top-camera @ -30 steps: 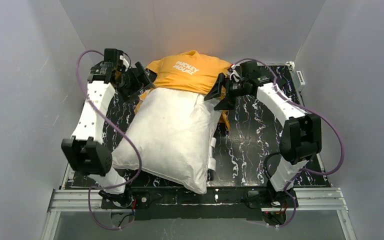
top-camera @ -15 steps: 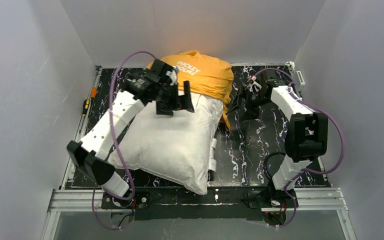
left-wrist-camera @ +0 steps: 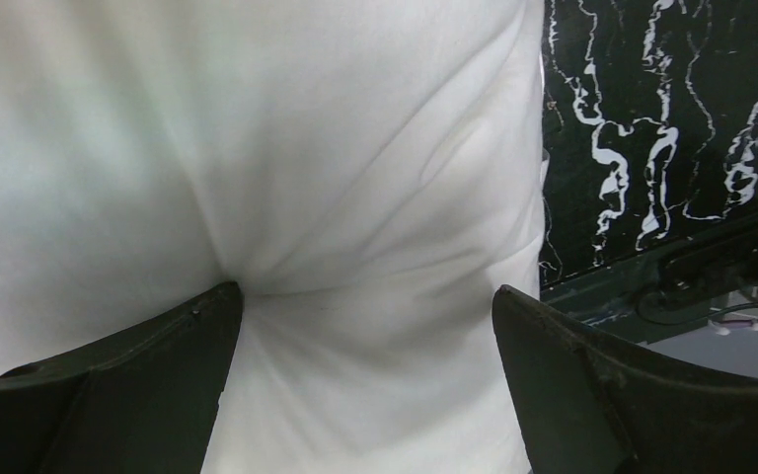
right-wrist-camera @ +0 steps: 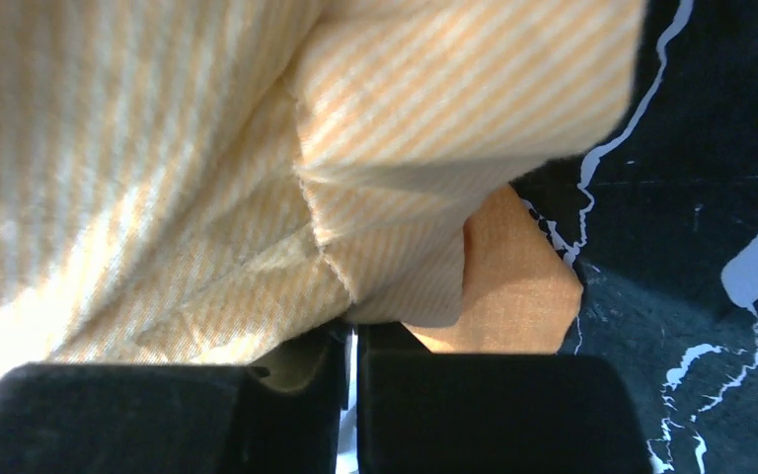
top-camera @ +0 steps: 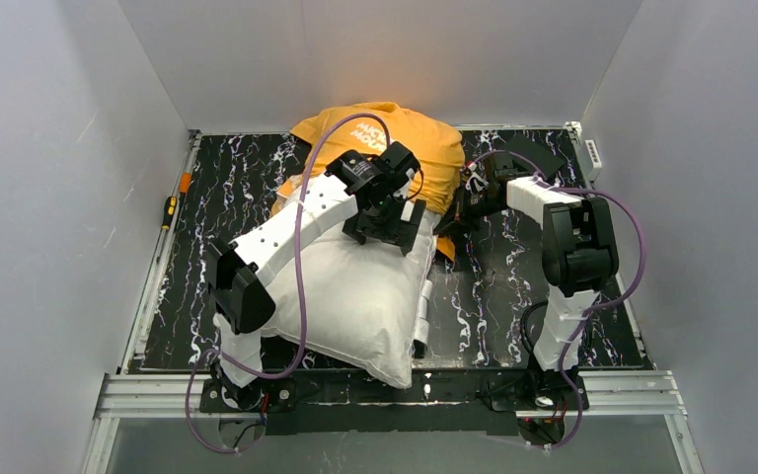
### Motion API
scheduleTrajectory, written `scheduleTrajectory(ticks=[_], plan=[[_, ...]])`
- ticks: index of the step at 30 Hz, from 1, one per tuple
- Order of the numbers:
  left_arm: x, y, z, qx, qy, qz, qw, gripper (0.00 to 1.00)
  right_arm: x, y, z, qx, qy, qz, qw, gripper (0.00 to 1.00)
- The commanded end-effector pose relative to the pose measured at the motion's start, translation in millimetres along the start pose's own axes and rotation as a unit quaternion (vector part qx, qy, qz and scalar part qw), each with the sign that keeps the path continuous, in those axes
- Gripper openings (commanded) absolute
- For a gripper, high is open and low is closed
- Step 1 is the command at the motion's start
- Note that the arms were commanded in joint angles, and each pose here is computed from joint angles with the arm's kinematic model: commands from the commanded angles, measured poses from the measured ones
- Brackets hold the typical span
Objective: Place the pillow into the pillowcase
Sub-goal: Stuff the pillow into the pillowcase.
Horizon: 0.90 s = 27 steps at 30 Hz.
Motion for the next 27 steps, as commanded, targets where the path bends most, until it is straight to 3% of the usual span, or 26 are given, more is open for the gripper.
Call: scheduleTrajectory(ticks=[1,3,4,5,9,12,15,17,22,27], plan=[[14.2,18.6,21.2,0.024,-0.071,0.065,0.995,0.98,-14.5,-11.7,15.2,-0.039,0.002,-0.021,0.999,0.05],[19.5,20.0,19.6,0.028,-0.060,0.071,0.995,0.98,-23.9,-5.2,20.1,-0.047,0.009,-0.014,0.999,0.02],[22.2,19.4,18.8,0.025,-0.054,0.072,0.996,0.91,-29.1,-1.2,22.7,-0.051,0.011,-0.010,0.999,0.01],[24.0,17.6,19.2,0.019,-0.047,0.071,0.996,0.82,-34.1,4.1,25.2,-0.057,0.014,-0.005,0.998,0.01],[27.1,3.2,29.9,-0.019,-0.034,0.057,0.998,0.23,-53.6,25.2,34.7,-0.061,0.018,0.011,0.998,0.01],[25.2,-12.6,48.4,-0.058,-0.022,0.047,0.997,0.00,-66.4,38.7,42.3,-0.063,0.020,0.021,0.998,0.01],[19.8,-26.2,72.8,-0.108,0.001,0.039,0.993,0.00,-76.7,43.6,48.8,-0.074,0.026,0.020,0.997,0.02],[14.2,-32.9,88.1,-0.133,0.012,0.026,0.991,0.00,-78.2,44.2,48.9,-0.077,0.029,0.017,0.996,0.07],[0.2,-38.1,104.0,-0.162,0.054,0.003,0.985,0.00,-66.7,34.3,45.2,-0.070,0.014,-0.004,0.997,0.57],[-5.8,-32.0,98.6,-0.176,0.091,-0.001,0.980,0.00,-45.7,10.8,46.9,-0.071,-0.003,-0.036,0.997,0.81]])
Point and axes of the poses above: each gripper's point midway between its finger pads, its own x axis out along the fingers, its own z axis along the line the jaws close on, y = z × x, the point moved 7 cm from there along -x, back along the fingers, and after that the axes turned 2 degrees about -x, right-handed, at the moved point
